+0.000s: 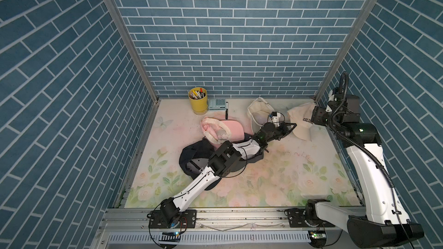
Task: Open the adjustable buckle of the baseball cap
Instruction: Place the baseball cap at the center of the board.
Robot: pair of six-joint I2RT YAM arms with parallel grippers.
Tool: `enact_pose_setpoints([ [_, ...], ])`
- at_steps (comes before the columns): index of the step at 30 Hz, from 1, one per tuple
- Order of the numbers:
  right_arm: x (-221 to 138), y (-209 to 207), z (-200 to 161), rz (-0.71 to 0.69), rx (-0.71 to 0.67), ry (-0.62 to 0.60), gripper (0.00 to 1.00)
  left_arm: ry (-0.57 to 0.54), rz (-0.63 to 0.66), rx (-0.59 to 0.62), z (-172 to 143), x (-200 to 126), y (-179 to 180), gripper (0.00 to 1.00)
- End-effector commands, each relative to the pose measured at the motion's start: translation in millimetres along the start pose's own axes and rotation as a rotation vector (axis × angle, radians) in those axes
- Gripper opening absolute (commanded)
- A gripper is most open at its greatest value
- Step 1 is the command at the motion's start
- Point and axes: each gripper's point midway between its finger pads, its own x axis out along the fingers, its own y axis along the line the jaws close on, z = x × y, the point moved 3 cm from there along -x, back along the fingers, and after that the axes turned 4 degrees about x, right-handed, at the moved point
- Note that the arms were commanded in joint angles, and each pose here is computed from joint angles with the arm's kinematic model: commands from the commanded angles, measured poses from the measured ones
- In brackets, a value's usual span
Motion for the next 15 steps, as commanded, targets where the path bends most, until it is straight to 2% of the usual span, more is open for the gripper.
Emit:
enact_pose_setpoints([
  [1,-6.5,-1.7,-5.6,0.016,0.023,0.008,0.71,-0.07,-0.082,-0.068,15.0,0.4,-19.6,0.0],
  [10,-7.2,-2.9,-16.7,0.028,0.017,0.031,0.71,-0.014,-0.008,-0.199,-39.5,0.9,17.5,0.0],
  [15,-7.7,-2.2,-20.3,0.039,0.023,0.036,0.71,0.014,0.025,-0.275,-59.4,-2.7,32.8,0.0],
])
